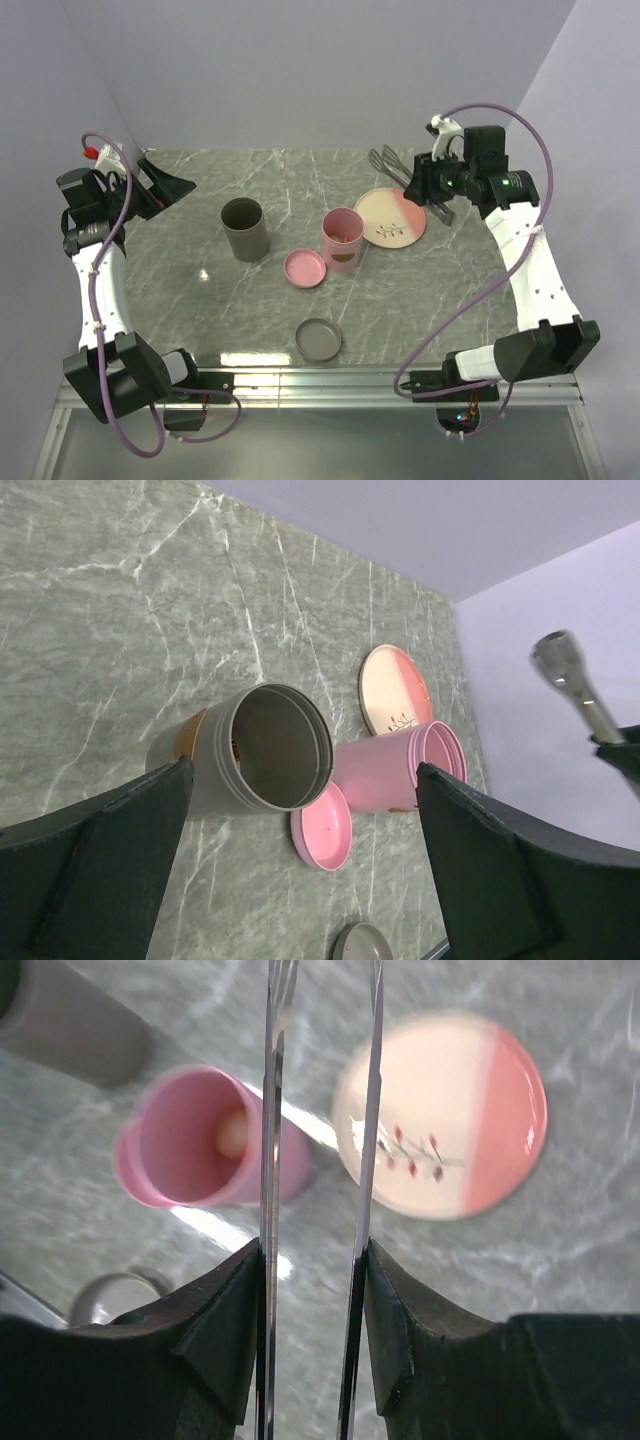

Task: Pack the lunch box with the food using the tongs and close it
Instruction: Place the clamp on the plate.

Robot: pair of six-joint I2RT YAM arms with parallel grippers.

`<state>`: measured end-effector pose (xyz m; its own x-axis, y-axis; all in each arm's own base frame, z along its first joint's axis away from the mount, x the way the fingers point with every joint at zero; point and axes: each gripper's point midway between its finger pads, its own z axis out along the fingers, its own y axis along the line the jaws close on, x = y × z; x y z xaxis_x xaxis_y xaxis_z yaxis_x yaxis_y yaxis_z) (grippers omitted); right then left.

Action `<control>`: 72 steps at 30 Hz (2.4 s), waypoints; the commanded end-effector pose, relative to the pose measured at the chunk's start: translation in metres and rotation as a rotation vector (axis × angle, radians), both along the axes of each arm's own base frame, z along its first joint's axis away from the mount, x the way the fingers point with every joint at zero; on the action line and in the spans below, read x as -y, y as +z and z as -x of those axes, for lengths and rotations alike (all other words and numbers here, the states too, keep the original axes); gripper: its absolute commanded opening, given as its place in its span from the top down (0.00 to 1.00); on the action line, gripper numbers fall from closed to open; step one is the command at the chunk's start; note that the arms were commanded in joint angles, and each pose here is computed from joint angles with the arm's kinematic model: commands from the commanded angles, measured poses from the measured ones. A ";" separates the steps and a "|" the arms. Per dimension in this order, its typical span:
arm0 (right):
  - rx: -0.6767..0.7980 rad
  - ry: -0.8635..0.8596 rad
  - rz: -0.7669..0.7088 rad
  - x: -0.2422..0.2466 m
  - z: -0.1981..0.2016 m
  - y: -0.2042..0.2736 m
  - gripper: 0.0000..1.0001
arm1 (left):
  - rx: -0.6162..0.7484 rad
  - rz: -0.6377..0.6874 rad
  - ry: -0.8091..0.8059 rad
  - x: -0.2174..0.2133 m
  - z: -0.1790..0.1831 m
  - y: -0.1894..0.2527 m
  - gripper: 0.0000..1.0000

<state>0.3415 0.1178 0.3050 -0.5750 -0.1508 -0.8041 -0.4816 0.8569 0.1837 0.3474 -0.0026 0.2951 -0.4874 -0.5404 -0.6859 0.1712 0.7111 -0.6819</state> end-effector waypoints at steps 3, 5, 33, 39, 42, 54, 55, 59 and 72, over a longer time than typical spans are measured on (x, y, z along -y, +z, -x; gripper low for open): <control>-0.077 -0.035 0.067 0.041 -0.005 -0.048 0.51 | 0.052 -0.025 -0.023 0.004 0.006 0.011 0.01; -0.114 -0.038 0.079 0.046 -0.004 -0.064 0.51 | 0.047 -0.028 -0.025 0.004 0.007 0.008 0.01; -0.303 -0.041 0.165 0.054 -0.066 -0.193 0.52 | 0.027 -0.024 -0.037 0.003 0.003 -0.002 0.01; -0.307 0.009 0.255 0.044 -0.069 -0.211 0.49 | 0.021 -0.013 -0.037 0.002 0.000 -0.003 0.01; -0.323 0.022 0.285 0.046 -0.072 -0.219 0.47 | 0.022 -0.015 -0.038 0.002 0.000 -0.003 0.01; -0.416 0.090 0.406 0.059 -0.070 -0.258 0.29 | 0.023 -0.020 -0.052 0.002 -0.001 -0.002 0.01; -0.421 0.090 0.410 0.060 -0.070 -0.260 0.29 | 0.025 -0.018 -0.055 0.003 -0.001 0.000 0.01; -0.428 0.098 0.438 0.065 -0.067 -0.265 0.25 | 0.030 -0.024 -0.053 0.003 0.000 0.002 0.01; -0.352 0.082 0.427 0.065 -0.065 -0.222 0.00 | 0.065 -0.027 -0.088 0.011 0.011 0.022 0.01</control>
